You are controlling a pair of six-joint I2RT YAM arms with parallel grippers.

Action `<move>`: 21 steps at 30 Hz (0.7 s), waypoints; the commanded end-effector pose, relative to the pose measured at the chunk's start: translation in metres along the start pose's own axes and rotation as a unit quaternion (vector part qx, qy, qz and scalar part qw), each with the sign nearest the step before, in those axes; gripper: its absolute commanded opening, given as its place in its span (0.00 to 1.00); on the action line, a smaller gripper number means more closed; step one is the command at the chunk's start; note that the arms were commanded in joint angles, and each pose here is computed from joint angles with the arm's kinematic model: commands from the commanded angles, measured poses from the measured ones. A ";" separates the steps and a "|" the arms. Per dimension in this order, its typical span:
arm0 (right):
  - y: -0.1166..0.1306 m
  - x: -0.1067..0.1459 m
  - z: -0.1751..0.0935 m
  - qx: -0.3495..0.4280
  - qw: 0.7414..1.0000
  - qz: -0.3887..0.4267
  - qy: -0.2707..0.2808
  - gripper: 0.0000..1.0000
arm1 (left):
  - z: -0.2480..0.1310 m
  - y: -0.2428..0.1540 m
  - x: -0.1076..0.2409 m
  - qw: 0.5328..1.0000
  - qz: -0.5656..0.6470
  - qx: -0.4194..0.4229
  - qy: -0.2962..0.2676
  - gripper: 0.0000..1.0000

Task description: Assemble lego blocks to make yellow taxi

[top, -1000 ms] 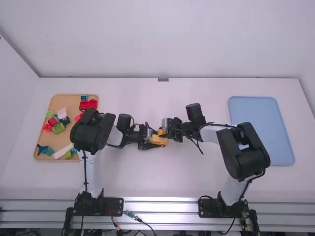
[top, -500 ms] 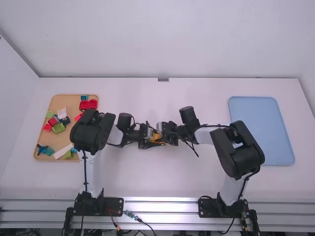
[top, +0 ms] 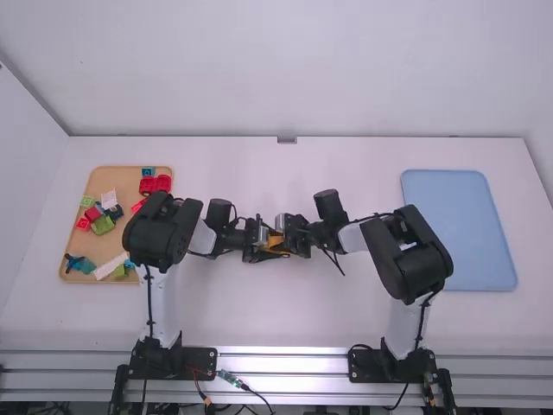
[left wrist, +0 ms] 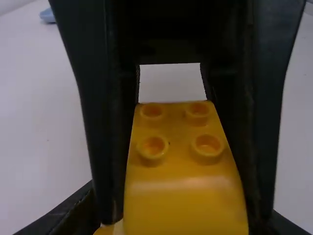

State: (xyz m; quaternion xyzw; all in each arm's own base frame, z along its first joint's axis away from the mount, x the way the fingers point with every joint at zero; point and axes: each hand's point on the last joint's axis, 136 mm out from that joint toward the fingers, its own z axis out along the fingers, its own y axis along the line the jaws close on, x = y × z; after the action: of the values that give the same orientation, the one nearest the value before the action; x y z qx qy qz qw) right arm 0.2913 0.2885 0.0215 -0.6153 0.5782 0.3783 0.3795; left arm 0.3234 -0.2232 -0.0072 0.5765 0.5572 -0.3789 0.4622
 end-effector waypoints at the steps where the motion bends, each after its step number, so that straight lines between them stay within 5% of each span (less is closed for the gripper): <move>1: -0.003 -0.004 0.001 -0.005 1.000 0.007 -0.009 0.00 | 0.003 -0.004 0.017 0.999 -0.003 -0.009 0.033 0.33; 10: -0.007 -0.001 0.004 -0.005 1.000 0.011 -0.008 0.00 | 0.003 -0.005 0.018 0.999 -0.007 -0.008 0.035 0.28; 15: -0.008 0.000 0.008 -0.017 1.000 0.016 -0.016 0.00 | 0.003 -0.012 0.021 0.999 0.012 0.004 0.038 0.09; 21: -0.004 0.004 0.008 -0.023 0.999 0.026 -0.012 0.00 | 0.003 -0.011 0.021 0.999 0.013 0.003 0.040 0.12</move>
State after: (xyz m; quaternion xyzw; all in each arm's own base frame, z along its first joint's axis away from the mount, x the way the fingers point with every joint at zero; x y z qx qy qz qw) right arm 0.2943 0.2935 0.0206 -0.6070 0.5758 0.4028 0.3711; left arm 0.3191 -0.2228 -0.0078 0.5883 0.5474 -0.3773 0.4603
